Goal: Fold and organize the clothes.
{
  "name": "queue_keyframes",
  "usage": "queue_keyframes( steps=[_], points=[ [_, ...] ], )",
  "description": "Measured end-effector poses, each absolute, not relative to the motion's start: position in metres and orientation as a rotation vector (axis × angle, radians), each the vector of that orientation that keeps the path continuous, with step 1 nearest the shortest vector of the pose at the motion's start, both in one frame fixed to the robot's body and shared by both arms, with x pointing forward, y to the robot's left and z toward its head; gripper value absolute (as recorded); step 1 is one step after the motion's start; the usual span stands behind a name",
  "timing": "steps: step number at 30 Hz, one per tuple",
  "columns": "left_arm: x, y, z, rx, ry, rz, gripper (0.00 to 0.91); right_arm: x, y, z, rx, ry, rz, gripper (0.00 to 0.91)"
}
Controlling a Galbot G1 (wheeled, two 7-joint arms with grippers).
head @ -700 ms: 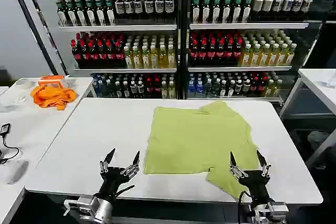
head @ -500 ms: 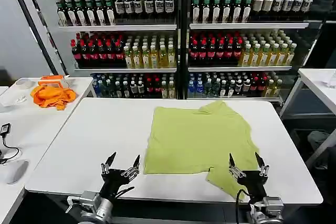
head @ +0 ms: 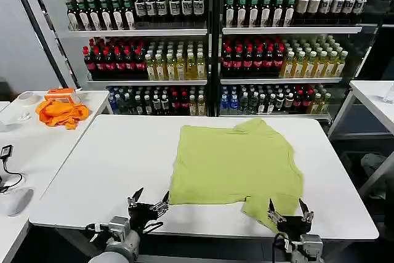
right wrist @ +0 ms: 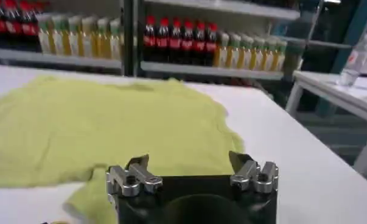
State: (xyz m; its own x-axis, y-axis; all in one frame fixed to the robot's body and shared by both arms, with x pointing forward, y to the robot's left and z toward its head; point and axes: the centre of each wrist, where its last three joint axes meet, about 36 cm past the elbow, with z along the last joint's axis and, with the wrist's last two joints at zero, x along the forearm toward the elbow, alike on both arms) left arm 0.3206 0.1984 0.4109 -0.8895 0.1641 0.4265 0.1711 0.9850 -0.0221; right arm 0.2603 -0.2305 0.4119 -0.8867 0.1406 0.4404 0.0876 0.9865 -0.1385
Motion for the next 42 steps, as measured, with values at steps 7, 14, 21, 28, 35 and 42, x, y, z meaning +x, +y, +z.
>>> queue_keyframes(
  steps=[7,14,21,28,35,42],
  points=[
    [0.327,0.186,0.403,-0.259,-2.660,-0.030,0.907,0.257,-0.226,0.406,-0.168,-2.639,0.156,0.907],
    [0.331,0.172,0.396,-0.282,-2.639,-0.036,0.907,0.253,-0.221,0.399,-0.175,-2.612,0.148,0.736],
    [0.331,0.163,0.388,-0.308,-2.604,-0.045,0.040,0.252,-0.219,0.396,-0.194,-2.605,0.131,0.000],
    [0.327,0.161,0.384,-0.333,-2.576,-0.042,0.030,0.249,-0.215,0.395,-0.197,-2.598,0.111,0.000],
    [0.329,0.160,0.381,-0.346,-2.564,-0.027,0.030,0.247,-0.214,0.396,-0.195,-2.599,0.097,0.000],
    [0.326,0.161,0.380,-0.378,-2.551,0.010,0.030,0.243,-0.214,0.400,-0.188,-2.619,0.079,0.000]
  ],
)
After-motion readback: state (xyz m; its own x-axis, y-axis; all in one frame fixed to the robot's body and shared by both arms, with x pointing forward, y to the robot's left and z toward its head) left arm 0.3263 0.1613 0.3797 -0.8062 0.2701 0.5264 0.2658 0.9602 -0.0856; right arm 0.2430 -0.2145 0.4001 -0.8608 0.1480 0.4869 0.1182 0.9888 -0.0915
